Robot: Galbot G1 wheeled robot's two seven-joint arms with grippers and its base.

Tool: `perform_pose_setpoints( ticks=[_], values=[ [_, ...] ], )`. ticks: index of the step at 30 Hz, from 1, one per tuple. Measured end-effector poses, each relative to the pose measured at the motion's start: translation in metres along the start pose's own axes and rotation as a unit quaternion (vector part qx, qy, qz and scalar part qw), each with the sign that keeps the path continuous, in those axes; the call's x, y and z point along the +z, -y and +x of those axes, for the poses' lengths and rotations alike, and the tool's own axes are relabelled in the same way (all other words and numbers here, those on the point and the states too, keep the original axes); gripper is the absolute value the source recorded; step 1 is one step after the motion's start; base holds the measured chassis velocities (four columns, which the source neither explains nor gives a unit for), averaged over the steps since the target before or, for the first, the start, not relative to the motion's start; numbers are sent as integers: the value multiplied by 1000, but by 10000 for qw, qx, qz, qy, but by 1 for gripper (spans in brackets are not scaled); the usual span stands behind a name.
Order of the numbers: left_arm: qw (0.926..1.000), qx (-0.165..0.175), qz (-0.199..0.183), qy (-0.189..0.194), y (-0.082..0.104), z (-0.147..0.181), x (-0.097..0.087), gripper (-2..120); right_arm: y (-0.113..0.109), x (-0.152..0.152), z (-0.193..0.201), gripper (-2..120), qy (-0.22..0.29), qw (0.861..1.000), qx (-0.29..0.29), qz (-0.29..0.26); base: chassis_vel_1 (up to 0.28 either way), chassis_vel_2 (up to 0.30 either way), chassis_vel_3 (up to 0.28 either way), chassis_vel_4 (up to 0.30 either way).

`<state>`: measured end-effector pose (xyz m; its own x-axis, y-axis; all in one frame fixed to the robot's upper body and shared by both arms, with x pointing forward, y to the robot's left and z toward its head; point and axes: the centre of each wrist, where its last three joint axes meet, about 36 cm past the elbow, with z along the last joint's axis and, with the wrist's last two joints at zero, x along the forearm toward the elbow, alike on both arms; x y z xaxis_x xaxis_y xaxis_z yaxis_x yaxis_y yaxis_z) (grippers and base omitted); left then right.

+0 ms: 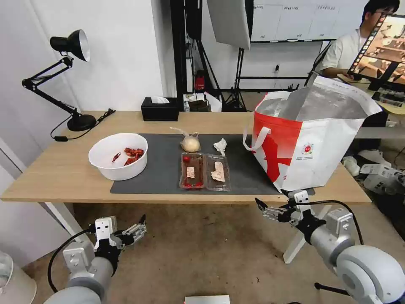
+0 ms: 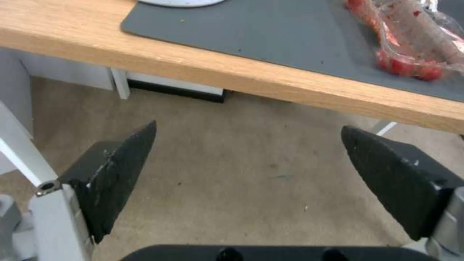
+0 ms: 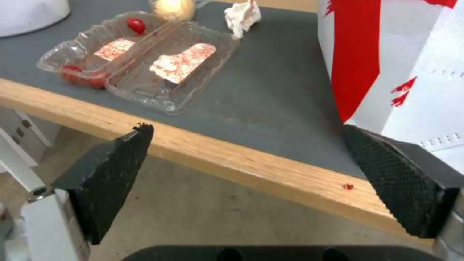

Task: Pick up the trash from the table and place it into the takeout bag.

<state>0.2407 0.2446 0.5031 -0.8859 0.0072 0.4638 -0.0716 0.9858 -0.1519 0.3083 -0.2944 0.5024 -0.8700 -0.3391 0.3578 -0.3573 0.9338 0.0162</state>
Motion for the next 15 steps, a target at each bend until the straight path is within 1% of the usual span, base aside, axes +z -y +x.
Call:
perform_pose_setpoints(
  ticks=[3,5,6,8,9,10,11,12,13,14,15],
  values=[
    [10000,4,14,63,0,0,0,100,1,1,-1,100,82,9999,-45,-46,0,0,0,0],
    [9995,33,26,324,0,-3,3,100,0,6,-3,100,427,9988,-149,-184,0,0,0,0],
    [9995,33,26,324,0,-3,3,100,0,6,-3,100,427,9988,-149,-184,0,0,0,0],
    [9978,75,30,653,-1,-7,8,100,-1,13,-5,100,848,9955,-242,-346,0,0,0,0],
    [9970,90,28,763,-1,-8,9,100,-2,15,-6,100,969,9942,-268,-393,0,0,0,0],
    [9970,90,28,763,-1,-8,9,100,-2,15,-6,100,969,9942,-268,-393,0,0,0,0],
    [9960,111,24,885,-1,-10,11,100,-2,17,-7,100,1108,9924,-295,-445,0,0,0,0],
    [9934,154,11,1137,-1,-12,14,100,-3,20,-7,100,1231,9907,-325,-478,0,0,0,0],
    [9923,168,3,1231,-1,-13,15,100,-4,22,-7,100,1237,9906,-331,-477,0,0,0,0],
    [9923,168,3,1231,-1,-13,15,100,-4,22,-7,100,1237,9906,-331,-477,0,0,0,0],
    [9898,202,-12,1413,-1,-15,18,100,-4,23,-7,100,1239,9907,-327,-468,0,0,0,0]
  ],
)
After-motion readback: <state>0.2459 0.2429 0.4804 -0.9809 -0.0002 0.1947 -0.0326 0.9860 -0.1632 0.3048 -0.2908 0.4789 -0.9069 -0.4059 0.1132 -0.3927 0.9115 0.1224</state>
